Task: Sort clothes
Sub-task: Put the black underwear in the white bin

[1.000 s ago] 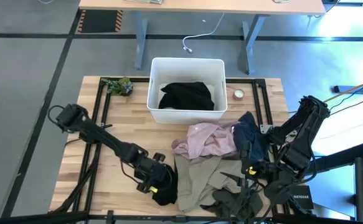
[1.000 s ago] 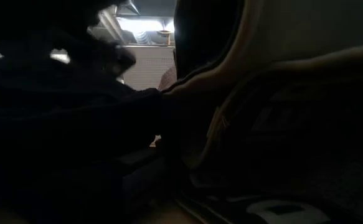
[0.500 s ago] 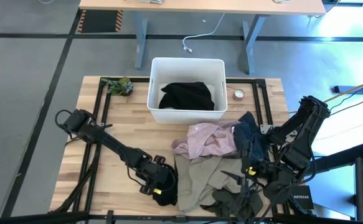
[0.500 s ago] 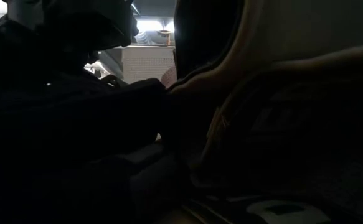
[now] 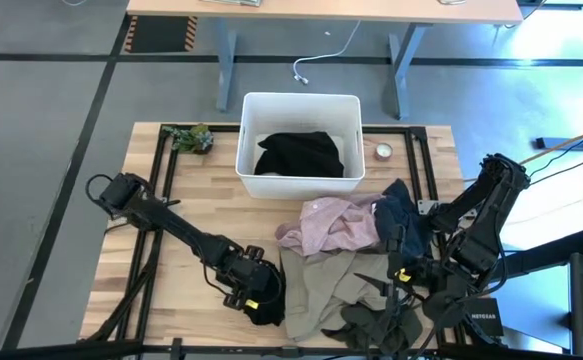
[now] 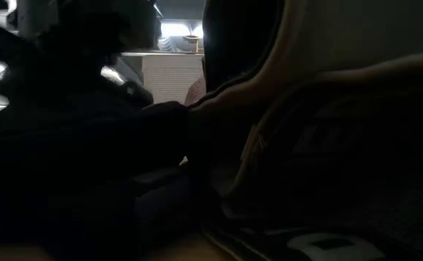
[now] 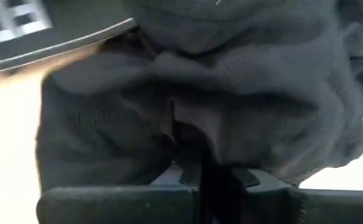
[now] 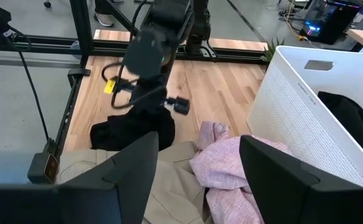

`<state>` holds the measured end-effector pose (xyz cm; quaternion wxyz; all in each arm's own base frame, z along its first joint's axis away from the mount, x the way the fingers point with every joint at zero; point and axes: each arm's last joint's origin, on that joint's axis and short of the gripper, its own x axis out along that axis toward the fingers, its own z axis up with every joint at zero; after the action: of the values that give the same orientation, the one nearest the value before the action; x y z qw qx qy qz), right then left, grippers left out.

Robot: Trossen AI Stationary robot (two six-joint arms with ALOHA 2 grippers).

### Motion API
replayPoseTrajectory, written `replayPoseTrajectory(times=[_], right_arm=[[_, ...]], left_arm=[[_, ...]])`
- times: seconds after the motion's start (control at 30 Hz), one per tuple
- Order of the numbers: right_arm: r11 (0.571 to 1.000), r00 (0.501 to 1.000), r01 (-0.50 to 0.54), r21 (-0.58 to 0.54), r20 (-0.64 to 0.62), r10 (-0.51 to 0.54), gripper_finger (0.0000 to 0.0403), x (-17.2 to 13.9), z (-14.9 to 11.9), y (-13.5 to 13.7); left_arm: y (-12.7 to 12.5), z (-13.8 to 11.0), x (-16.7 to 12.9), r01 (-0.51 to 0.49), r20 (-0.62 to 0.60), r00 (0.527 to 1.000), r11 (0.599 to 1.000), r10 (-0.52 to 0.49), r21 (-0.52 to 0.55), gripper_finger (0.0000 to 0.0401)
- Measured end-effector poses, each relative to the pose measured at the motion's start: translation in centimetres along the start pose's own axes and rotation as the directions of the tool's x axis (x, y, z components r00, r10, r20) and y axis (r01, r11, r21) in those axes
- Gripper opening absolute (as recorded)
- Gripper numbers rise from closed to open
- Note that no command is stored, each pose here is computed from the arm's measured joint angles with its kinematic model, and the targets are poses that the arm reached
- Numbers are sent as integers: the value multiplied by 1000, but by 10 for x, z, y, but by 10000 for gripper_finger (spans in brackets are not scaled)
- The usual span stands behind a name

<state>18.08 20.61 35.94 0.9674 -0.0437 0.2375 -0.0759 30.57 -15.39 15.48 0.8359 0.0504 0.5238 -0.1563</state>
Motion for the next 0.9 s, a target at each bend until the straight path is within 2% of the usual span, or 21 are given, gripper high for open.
replayPoseTrajectory(times=[0.27,0.37,0.43,0.53,0.63,0.73,0.9], right_arm=[[1000,1000,0,0,0,0,243,0,0,0],[1000,1000,0,-1,0,0,243,0,0,0],[1000,1000,2,-1,1,-2,243,0,0,0],[1000,1000,7,-1,5,-7,243,0,0,0],[1000,1000,7,-2,4,-7,243,0,0,0],[1000,1000,7,-3,4,-7,243,0,0,0],[1000,1000,7,-4,4,-7,243,0,0,0]], left_arm=[[-2,23,-78,-43,212,977,998,32,49,5],[0,31,-117,-99,344,937,992,65,83,4],[4,33,-141,-174,423,898,981,124,83,6],[12,35,-174,-278,538,820,958,195,77,7],[23,37,-206,-383,653,708,923,268,37,5],[37,38,-230,-495,731,584,868,353,-23,5],[64,42,-257,-625,794,406,772,452,-119,10]])
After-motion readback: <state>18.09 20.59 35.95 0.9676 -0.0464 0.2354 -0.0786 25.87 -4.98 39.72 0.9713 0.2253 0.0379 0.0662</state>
